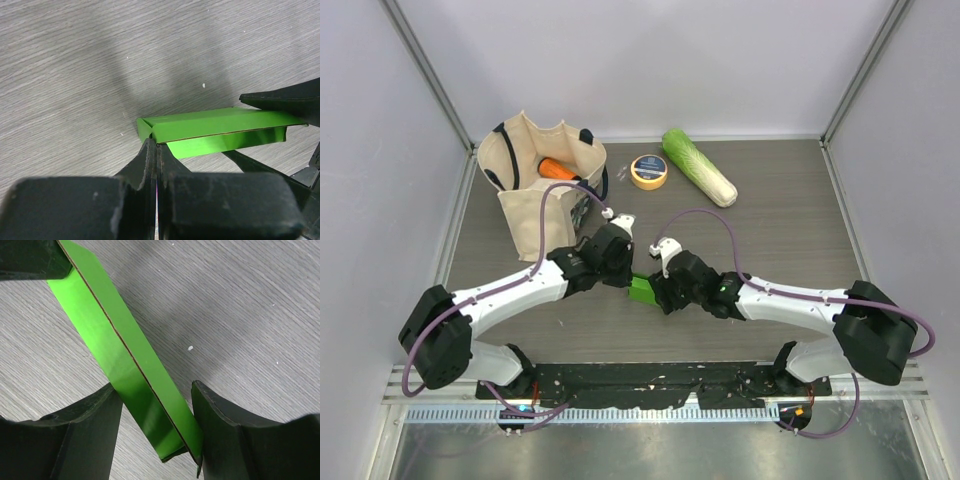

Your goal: Fold the paper box

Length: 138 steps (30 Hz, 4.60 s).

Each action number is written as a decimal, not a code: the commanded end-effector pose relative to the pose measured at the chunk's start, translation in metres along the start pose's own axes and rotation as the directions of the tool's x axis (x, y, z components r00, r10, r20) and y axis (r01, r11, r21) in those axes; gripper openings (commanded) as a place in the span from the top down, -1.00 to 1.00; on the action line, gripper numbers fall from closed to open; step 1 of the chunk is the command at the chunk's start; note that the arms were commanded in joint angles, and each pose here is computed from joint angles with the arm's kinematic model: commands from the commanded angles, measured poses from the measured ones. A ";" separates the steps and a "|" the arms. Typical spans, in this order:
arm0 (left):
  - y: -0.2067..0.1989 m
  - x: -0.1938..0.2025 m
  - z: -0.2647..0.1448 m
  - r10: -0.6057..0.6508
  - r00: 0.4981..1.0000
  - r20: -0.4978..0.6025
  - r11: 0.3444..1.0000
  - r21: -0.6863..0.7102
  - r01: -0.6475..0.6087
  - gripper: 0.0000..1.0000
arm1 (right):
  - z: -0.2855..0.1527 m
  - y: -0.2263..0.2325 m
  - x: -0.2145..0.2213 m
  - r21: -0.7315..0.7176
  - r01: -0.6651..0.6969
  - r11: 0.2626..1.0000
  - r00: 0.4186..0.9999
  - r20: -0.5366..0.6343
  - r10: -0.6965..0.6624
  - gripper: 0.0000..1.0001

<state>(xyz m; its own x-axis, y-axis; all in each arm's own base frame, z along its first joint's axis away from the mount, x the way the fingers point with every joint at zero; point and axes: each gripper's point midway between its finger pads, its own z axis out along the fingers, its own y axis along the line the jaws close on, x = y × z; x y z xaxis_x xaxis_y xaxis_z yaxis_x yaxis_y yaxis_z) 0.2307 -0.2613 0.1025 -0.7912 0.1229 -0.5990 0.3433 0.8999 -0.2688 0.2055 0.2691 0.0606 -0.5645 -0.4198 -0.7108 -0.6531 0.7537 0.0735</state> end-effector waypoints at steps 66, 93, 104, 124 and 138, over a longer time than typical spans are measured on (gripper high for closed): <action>-0.011 0.035 0.008 0.012 1.000 -0.009 0.999 -0.044 -0.012 1.00 | -0.063 -0.007 -0.033 0.173 -0.476 0.862 0.874 -0.015 0.486 0.99; -0.017 0.040 0.008 0.026 1.000 -0.009 0.999 -0.041 -0.026 1.00 | -0.069 -0.016 -0.040 0.045 -0.734 0.677 0.677 -0.026 0.736 0.99; -0.018 0.041 0.008 0.025 1.000 -0.010 0.999 -0.039 -0.026 1.00 | -0.064 -0.006 -0.031 0.001 -0.786 0.618 0.616 -0.090 0.783 0.99; -0.017 0.042 0.010 0.034 0.999 -0.012 0.998 -0.048 -0.034 1.00 | -0.077 -0.035 0.001 0.124 -0.633 0.765 0.754 -0.127 0.644 0.99; -0.020 0.042 0.010 0.022 1.000 -0.018 0.999 -0.037 -0.023 1.00 | -0.081 -0.033 0.006 0.141 -0.540 0.830 0.815 -0.159 0.558 0.93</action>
<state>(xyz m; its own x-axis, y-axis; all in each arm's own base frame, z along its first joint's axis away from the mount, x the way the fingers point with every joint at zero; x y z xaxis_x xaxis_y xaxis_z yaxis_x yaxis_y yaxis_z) 0.2117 -0.2917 0.0993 -0.7425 0.0894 -0.6638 0.3511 0.8959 -0.2721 0.1809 0.2012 0.1012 -0.9191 0.0249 -0.3932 -0.1322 0.9206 0.3673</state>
